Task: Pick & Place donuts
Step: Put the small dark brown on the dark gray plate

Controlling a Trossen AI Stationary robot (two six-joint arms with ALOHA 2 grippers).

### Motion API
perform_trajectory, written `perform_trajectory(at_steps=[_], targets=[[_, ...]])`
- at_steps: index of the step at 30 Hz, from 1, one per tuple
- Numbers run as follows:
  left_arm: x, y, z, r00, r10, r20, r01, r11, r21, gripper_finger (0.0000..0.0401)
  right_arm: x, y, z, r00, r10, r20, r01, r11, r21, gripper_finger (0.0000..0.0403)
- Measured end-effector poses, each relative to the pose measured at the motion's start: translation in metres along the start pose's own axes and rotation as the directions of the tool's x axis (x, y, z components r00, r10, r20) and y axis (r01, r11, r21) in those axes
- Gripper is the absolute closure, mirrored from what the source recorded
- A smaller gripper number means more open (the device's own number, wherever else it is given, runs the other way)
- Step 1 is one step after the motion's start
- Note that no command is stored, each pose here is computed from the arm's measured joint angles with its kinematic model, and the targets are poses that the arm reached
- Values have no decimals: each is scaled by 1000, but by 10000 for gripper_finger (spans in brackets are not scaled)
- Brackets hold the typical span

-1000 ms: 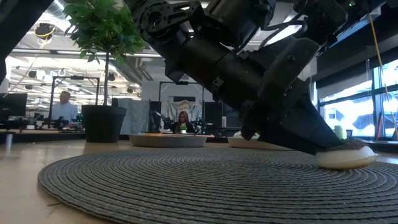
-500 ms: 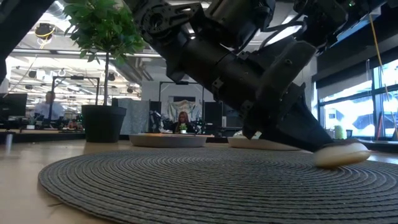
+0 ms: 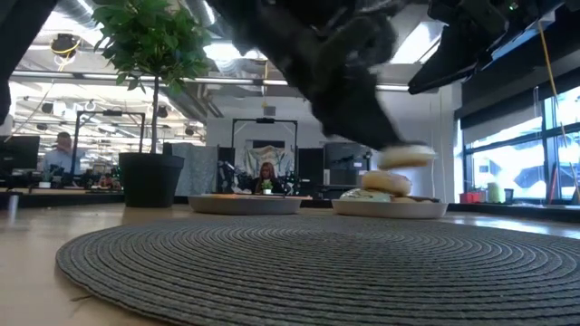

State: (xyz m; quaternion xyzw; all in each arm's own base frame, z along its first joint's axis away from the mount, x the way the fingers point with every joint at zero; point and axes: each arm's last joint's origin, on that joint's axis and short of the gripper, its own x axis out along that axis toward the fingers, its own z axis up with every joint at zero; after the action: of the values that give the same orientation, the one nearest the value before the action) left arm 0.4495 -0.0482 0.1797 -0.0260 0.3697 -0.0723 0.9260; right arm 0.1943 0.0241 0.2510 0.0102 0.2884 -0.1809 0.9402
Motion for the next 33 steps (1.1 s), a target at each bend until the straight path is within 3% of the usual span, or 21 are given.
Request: perform_trajectory(at_steps=[4, 10, 13, 18, 22, 33], targets=[[-38, 14, -2, 990, 141, -11, -141, 990, 6, 388, 0, 0, -1, 1000, -3, -9, 3, 1000, 17, 260], [-90, 40, -32, 962, 275, -2, -274, 957, -93, 391, 0, -1, -2, 1000, -8, -23, 8, 1000, 10, 260], [-111, 56, -53, 920, 390, -33, -390, 907, -162, 391, 0, -2, -2, 999, -33, -18, 33, 999, 5, 260], [-129, 84, -86, 824, 555, -110, -563, 784, -259, 392, 0, -3, -2, 997, -76, -7, 77, 997, 5, 260], [-128, 103, -105, 791, 586, -174, -609, 727, -318, 392, 0, -3, -2, 996, -92, -2, 92, 996, 6, 260], [-118, 125, -126, 775, 572, -268, -630, 673, -387, 393, 0, -3, -2, 996, -91, 0, 91, 996, 10, 260]])
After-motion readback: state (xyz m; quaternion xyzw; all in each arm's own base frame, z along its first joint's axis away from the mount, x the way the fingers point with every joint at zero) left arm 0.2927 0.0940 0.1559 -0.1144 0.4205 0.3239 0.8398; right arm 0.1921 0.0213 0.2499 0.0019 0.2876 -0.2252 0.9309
